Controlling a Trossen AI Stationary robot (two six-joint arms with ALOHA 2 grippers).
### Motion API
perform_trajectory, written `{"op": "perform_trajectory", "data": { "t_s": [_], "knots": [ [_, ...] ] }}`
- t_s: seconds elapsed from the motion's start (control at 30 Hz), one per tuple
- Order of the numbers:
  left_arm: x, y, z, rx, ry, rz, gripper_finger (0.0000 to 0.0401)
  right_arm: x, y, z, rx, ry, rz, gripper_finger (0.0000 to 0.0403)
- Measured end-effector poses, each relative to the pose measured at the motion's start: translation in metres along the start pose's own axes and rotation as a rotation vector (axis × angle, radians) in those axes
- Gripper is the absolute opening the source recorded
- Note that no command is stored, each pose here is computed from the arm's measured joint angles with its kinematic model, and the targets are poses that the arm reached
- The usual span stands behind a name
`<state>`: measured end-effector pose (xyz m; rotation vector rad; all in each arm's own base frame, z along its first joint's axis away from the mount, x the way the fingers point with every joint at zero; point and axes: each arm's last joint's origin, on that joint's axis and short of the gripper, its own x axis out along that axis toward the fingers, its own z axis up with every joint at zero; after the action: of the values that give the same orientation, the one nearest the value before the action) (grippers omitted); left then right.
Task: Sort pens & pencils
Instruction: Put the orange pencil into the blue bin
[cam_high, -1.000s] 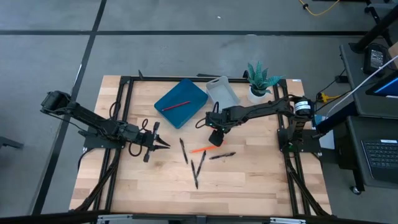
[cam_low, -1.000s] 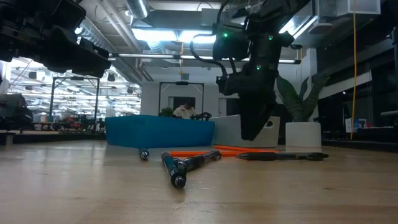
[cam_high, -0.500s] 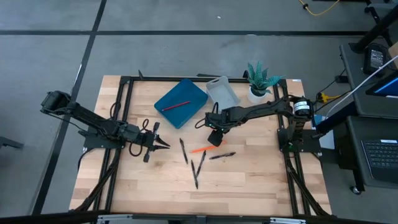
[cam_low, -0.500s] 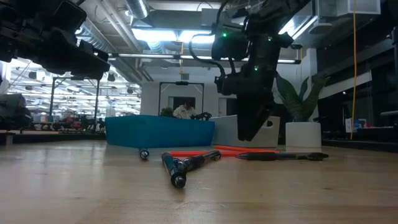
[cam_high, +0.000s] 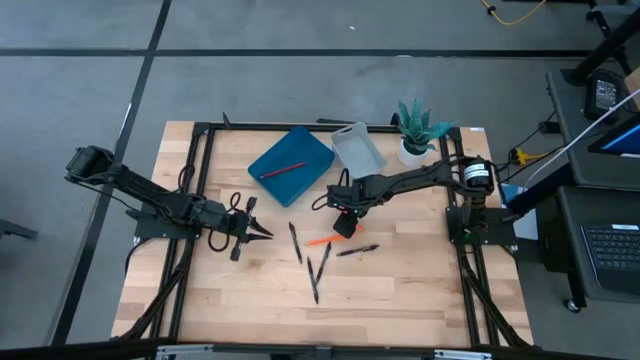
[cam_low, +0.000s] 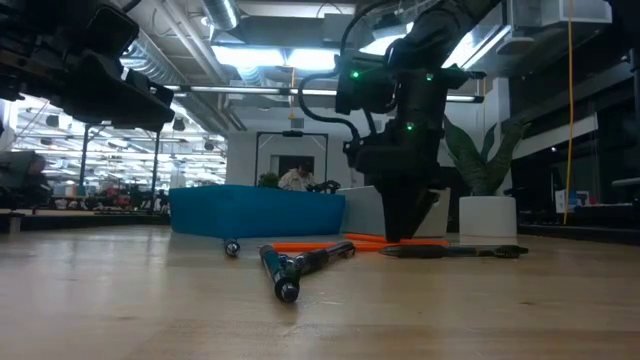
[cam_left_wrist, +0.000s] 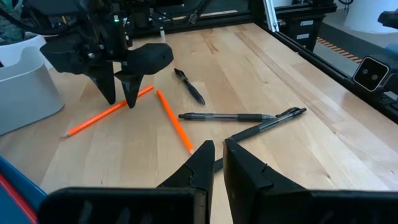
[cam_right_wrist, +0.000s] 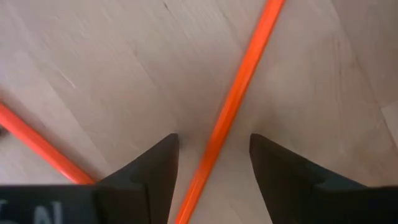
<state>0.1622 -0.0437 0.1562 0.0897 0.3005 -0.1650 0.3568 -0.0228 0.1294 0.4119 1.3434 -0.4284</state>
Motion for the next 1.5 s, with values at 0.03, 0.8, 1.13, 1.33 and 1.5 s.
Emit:
{"op": "perform_trajectory", "data": {
  "t_s": [0.03,0.8,1.13,1.33,1.5],
  "knots": [
    [0.0,0.0,0.0,0.0,0.0,0.0,0.0027,0.0002,-0.0001,-0.0001,0.0,0.002,-0.001,0.02],
    [0.0,0.0,0.0001,0.001,-0.001,0.0,0.0027,0.0022,-0.0002,-0.0012,-0.019,0.024,0.025,0.0042],
    [0.0,0.0,0.0001,0.001,-0.001,0.0,0.0027,0.0024,-0.0001,-0.0016,-0.023,0.025,0.025,0.0037],
    [0.0,0.0,0.0002,0.001,-0.002,0.0,0.0027,0.0022,-0.0001,-0.0016,-0.036,0.025,0.026,0.0036],
    [0.0,0.0001,0.0002,0.001,-0.002,0.0,0.0027,-0.0022,0.0021,0.0024,-0.052,0.024,0.036,0.0036]
  ]
}}
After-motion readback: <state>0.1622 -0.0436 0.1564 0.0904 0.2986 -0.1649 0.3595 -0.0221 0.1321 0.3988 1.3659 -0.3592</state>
